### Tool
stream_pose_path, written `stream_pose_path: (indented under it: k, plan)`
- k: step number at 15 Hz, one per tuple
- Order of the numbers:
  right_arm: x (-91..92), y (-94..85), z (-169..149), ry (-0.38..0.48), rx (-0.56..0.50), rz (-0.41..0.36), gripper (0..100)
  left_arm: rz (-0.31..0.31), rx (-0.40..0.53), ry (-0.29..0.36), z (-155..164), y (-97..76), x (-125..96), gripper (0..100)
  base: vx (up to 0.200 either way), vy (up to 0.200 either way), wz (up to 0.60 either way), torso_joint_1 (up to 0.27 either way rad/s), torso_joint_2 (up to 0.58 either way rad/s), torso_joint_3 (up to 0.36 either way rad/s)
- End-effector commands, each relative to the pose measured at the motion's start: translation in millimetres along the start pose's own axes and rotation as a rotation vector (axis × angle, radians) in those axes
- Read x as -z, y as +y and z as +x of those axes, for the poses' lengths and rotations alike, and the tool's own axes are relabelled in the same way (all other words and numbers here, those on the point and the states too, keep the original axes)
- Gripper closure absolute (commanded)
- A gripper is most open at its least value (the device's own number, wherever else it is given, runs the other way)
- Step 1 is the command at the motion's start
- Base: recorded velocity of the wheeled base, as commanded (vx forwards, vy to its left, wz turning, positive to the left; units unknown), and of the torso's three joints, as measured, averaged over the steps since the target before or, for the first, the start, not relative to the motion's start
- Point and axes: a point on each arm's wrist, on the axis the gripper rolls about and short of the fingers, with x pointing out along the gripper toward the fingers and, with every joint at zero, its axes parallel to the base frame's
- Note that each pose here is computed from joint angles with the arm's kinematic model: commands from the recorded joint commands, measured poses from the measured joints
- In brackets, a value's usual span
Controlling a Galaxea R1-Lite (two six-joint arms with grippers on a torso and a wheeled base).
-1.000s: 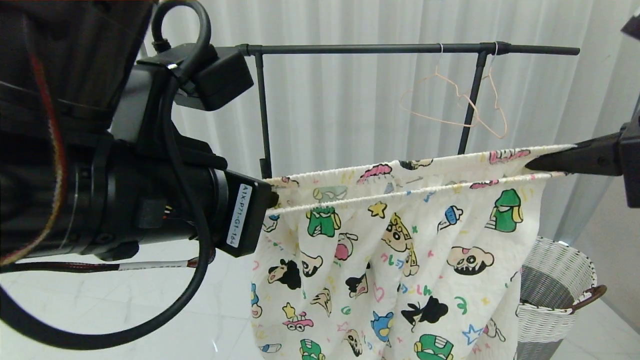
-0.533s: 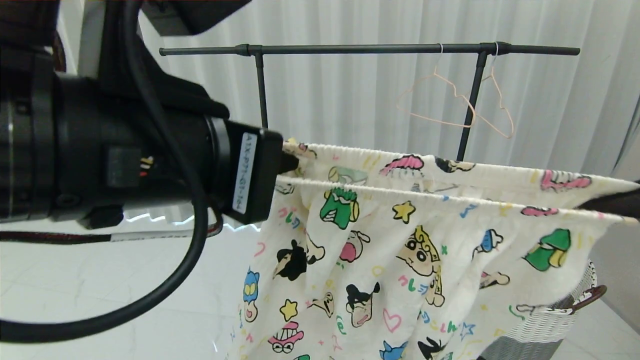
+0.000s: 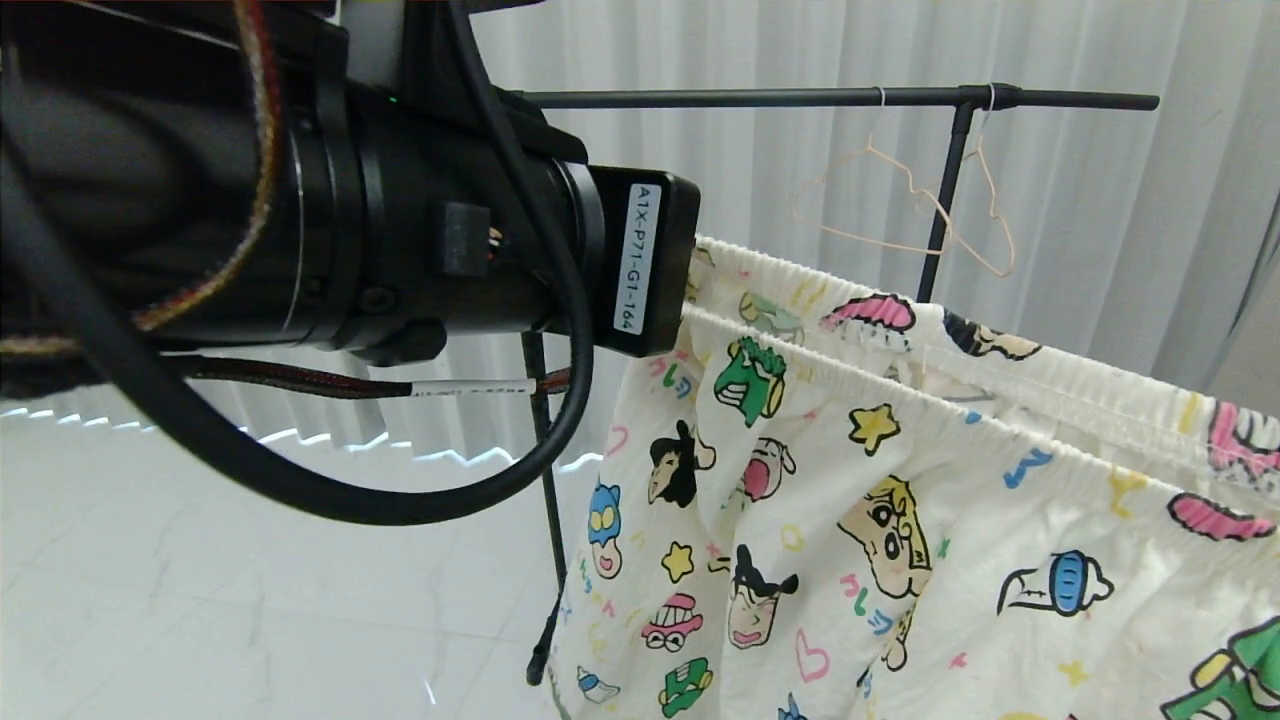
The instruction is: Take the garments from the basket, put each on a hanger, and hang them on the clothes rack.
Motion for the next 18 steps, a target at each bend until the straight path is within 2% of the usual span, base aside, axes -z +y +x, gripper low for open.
stream_pose_path:
  k: [1, 4, 6, 7, 8, 11, 12, 13, 15, 18]
  plan:
    - [-0.3, -0.9, 0, -0.004, 0.02, 0.002, 100, 0.006, -0.004, 0.021, -2, 1.0, 3, 100, 0.0, 0.0, 0.0, 0.0, 0.0, 0.0]
    - [-20.3, -11.8, 13, -0.092, 0.104, 0.018, 100, 0.019, -0.012, 0.128, -26, 8.5, 13, 100, 0.0, 0.0, 0.0, 0.0, 0.0, 0.0]
    - [-38.5, -18.8, 25, -0.128, 0.123, 0.022, 100, 0.002, -0.015, 0.211, -44, 12.1, 21, 100, 0.0, 0.0, 0.0, 0.0, 0.0, 0.0]
    - [-49.4, -21.4, 32, -0.152, 0.123, 0.017, 100, -0.016, 0.012, 0.247, -57, 7.5, 27, 100, 0.0, 0.0, 0.0, 0.0, 0.0, 0.0]
    - [-59.6, -24.1, 39, -0.176, 0.123, 0.011, 100, -0.061, 0.05, 0.265, -66, -1.1, 30, 100, 0.0, 0.0, 0.0, 0.0, 0.0, 0.0]
    - [-80.0, -29.9, 56, -0.201, 0.122, 0.003, 100, -0.23, 0.197, 0.307, -84, -39.1, 38, 100, 0.0, 0.0, 0.0, 0.0, 0.0, 0.0]
    - [-83.5, -30.8, 59, -0.204, 0.122, 0.001, 100, -0.255, 0.236, 0.329, -90, -49.3, 42, 100, 0.0, 0.0, 0.0, 0.0, 0.0, 0.0]
    - [-86.5, -31.3, 61, -0.207, 0.121, 0.0, 100, -0.26, 0.255, 0.354, -93, -54.8, 48, 100, 0.0, 0.0, 0.0, 0.0, 0.0, 0.0]
    - [-87.4, -31.4, 61, -0.209, 0.121, 0.0, 100, -0.243, 0.257, 0.371, -95, -55.1, 54, 100, 0.0, 0.0, 0.0, 0.0, 0.0, 0.0]
    - [-87.1, -31.3, 61, -0.209, 0.122, 0.0, 100, -0.24, 0.259, 0.362, -98, -51.6, 54, 100, 0.0, 0.0, 0.0, 0.0, 0.0, 0.0]
